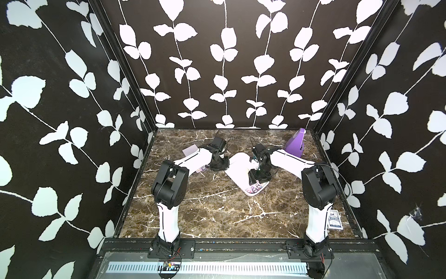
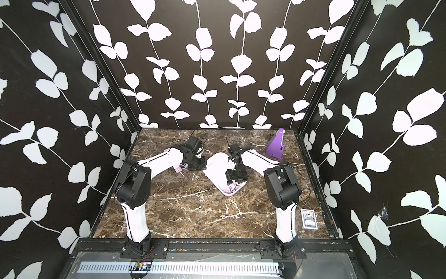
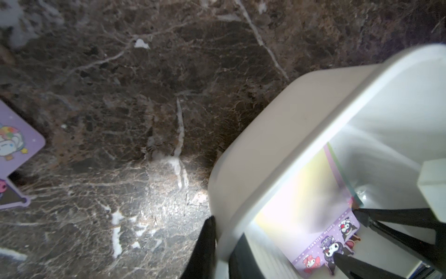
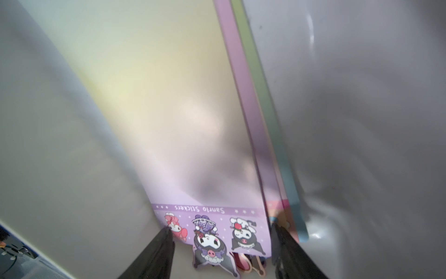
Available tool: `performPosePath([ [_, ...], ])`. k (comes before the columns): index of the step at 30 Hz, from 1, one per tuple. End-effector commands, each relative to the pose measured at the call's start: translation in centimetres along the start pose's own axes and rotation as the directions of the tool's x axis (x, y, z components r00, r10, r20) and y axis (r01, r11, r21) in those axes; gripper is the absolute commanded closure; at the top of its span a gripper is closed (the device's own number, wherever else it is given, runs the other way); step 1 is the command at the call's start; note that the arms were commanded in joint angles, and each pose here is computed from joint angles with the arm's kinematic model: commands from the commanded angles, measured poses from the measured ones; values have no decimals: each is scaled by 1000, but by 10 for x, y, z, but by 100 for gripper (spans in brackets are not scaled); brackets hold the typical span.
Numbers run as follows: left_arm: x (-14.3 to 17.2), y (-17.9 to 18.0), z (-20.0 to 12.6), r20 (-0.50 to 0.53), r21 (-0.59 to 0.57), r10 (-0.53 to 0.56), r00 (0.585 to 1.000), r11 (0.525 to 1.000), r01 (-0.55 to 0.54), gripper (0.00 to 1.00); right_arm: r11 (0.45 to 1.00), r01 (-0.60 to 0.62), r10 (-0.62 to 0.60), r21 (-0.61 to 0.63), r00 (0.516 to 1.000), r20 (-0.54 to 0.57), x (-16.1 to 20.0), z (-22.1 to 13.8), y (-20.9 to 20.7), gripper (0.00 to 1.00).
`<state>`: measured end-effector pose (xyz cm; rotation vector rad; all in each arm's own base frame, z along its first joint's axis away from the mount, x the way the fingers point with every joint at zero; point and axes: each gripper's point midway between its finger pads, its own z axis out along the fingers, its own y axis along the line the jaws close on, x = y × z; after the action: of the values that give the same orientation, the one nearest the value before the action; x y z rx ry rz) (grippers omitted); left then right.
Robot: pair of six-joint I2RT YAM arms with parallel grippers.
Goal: Take the stickers out of the storage box
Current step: Pick up the sticker from the storage box.
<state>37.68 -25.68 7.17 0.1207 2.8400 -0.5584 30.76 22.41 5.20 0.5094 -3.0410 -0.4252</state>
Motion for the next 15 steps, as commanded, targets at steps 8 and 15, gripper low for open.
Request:
performPosePath([
  [8,-14,-17,-29,54,40,36,998,998,-38,86,990,-22,28,-136,999,42,-3,-13,21,52],
  [15,-16,-19,-30,58,44,39,998,998,-41,86,986,-45,57,-163,996,69,-6,-17,21,55],
])
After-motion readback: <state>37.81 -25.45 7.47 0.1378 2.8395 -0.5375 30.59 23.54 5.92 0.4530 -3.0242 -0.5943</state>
